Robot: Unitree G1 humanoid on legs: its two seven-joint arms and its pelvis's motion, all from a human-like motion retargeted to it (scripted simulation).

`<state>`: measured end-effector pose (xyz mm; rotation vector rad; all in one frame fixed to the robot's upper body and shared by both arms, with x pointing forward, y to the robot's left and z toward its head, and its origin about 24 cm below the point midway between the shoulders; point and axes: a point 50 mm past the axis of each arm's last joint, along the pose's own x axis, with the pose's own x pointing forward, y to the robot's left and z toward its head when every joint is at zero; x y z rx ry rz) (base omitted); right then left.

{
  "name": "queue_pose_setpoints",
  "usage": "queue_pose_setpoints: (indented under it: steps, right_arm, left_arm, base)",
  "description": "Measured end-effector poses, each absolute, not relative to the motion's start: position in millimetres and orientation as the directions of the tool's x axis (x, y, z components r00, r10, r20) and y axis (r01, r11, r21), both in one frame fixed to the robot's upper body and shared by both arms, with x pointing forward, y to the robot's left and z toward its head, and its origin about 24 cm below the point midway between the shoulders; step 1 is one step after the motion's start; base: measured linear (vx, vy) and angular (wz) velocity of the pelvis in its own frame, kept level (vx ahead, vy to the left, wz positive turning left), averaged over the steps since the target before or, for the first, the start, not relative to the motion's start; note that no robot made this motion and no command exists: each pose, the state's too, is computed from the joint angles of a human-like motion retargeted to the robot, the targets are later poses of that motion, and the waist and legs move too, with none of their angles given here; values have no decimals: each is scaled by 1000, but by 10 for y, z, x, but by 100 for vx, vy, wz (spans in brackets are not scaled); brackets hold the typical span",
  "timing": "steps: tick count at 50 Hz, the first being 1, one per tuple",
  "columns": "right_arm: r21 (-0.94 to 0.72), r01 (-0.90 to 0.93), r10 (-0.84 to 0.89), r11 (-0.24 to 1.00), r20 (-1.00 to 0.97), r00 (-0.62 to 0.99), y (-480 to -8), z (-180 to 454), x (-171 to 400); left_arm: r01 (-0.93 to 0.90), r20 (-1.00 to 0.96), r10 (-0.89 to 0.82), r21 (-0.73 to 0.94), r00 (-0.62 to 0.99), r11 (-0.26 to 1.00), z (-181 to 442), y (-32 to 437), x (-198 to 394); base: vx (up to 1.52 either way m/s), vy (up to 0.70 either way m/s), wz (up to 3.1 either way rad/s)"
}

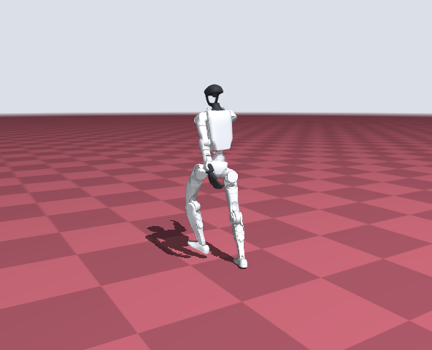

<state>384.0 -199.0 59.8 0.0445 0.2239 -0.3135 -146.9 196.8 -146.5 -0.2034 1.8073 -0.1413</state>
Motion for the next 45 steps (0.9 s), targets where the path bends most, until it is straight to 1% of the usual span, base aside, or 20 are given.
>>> queue_pose_setpoints:
  steps: [3,5,7,8,10,12,15,17,21,25,28,31,33,35,37,38,40,41,43,45]
  right_arm:
    - [-101,236,-256,967,-328,909,-1884,-8,3473]
    - [-241,105,-219,965,-514,829,-1921,-572,2998]
    - [-280,-65,-161,958,-709,687,-1972,-1112,2318]
    - [-261,-142,-130,955,-798,589,-1995,-1334,1924]
    - [-187,-187,-112,964,-929,353,-2038,-1648,1063]
    - [-97,-154,-80,983,-991,108,-2082,-1760,262]
    - [-13,-92,-30,996,-982,-185,-2103,-1684,-725]
    - [-20,-31,-29,999,-952,-304,-2164,-1560,-1178]
    - [-62,135,-5,989,-922,-387,-2230,-1312,-1771]
    - [-61,224,44,973,-899,-435,-2177,-1165,-2058]
    - [-44,242,62,969,-910,-409,-2118,-1223,-1978]
    - [-44,242,37,969,-946,-323,-2088,-1382,-1676]
    - [-62,231,-4,971,-970,-244,-2094,-1507,-1367]
    - [-115,204,-78,972,-981,-180,-2122,-1625,-969]
    - [-101,56,-93,993,-987,-129,-2073,-1718,-524]
    - [-107,4,-107,994,-993,-59,-2065,-1747,-269]
    - [-143,-66,-135,988,-984,113,-2050,-1748,356]
    - [-158,-108,-136,981,-973,186,-2054,-1709,691]
    - [-231,-176,-162,957,-928,334,-2129,-1536,1369]
    - [-363,-79,-268,928,-802,534,-2318,-1178,2097]
  left_arm:
    - [-12,-999,-21,-21,25,1000,-1683,2052,-658]
    - [-51,-990,31,25,136,998,-1736,2084,-125]
    - [111,-975,20,45,219,993,-1715,2112,481]
    - [224,-963,13,76,269,972,-1660,2133,842]
    - [332,-901,48,209,432,920,-1410,2219,1650]
    - [373,-800,42,325,599,869,-970,2222,2468]
    - [245,-544,38,439,838,864,-42,2187,3438]
    - [139,-365,47,468,930,873,577,2159,3823]
    - [38,-57,-10,519,998,854,1586,2041,4177]
    - [26,66,-77,563,995,826,2131,1932,4266]
    - [46,76,-104,550,992,834,2197,1844,4284]
    - [101,55,-146,484,988,869,1957,1708,4265]
    - [149,30,-176,404,984,903,1639,1601,4205]
    - [135,2,-141,270,990,953,1259,1529,4100]
    - [146,-139,-113,249,984,958,720,1540,3907]
    - [188,-233,-127,263,964,946,371,1548,3729]
    - [309,-487,-136,294,863,905,-382,1630,3199]
    - [400,-654,-141,266,743,877,-768,1719,2811]
    - [523,-891,-160,97,425,847,-1346,1874,1892]
    - [473,-969,-122,-5,217,881,-1621,2030,1042]
  base:
    - [73,36,-57]
    - [68,35,134]
    - [58,32,188]
    - [52,26,191]
    - [52,18,183]
    - [46,16,117]
    - [50,10,114]
    - [51,8,111]
    - [51,3,94]
    - [52,-7,64]
    - [52,-10,48]
    - [52,-10,58]
    - [58,-12,109]
    - [69,-19,148]
    - [68,-32,16]
    - [59,-33,-91]
    - [53,-32,-117]
    - [44,-30,-79]
    - [30,-22,5]
    - [32,-5,87]
